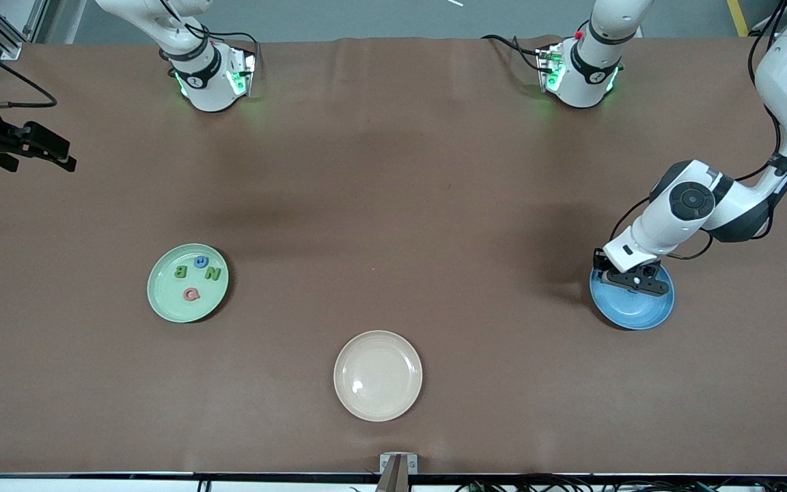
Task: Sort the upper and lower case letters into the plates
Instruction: 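Open the left gripper to drop the u on the blue plate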
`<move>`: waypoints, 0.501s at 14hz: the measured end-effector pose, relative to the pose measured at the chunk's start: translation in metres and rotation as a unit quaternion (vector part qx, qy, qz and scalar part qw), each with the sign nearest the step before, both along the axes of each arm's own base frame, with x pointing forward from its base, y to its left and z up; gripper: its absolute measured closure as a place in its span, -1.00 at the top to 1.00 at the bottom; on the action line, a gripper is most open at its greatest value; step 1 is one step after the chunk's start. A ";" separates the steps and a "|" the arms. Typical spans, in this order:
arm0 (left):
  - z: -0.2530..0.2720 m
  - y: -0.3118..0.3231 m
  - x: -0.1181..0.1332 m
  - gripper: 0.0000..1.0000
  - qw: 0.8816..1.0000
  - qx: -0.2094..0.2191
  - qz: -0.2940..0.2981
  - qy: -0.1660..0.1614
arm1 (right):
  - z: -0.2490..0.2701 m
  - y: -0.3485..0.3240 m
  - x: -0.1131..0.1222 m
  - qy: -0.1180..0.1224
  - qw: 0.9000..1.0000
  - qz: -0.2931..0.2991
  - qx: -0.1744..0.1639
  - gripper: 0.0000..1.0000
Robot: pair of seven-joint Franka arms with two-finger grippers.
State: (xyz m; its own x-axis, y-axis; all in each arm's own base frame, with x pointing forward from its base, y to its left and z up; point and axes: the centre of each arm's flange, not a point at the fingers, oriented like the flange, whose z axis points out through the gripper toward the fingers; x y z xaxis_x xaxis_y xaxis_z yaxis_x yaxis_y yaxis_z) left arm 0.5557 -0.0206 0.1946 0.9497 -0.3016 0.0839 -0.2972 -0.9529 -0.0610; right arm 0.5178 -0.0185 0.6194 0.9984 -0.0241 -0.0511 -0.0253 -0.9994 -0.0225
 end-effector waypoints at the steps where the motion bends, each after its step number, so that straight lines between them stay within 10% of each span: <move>1: 0.001 0.000 0.001 0.35 1.000 0.000 0.000 -0.001 | 0.000 0.000 0.000 0.000 1.000 0.000 0.000 1.00; 4: 0.021 -0.004 0.005 0.94 1.000 0.000 0.000 -0.008 | 0.000 0.000 0.000 0.000 1.000 0.000 0.000 1.00; 7: 0.054 -0.006 0.012 1.00 1.000 -0.010 0.022 -0.004 | -0.001 -0.001 0.000 0.001 1.000 -0.001 0.000 1.00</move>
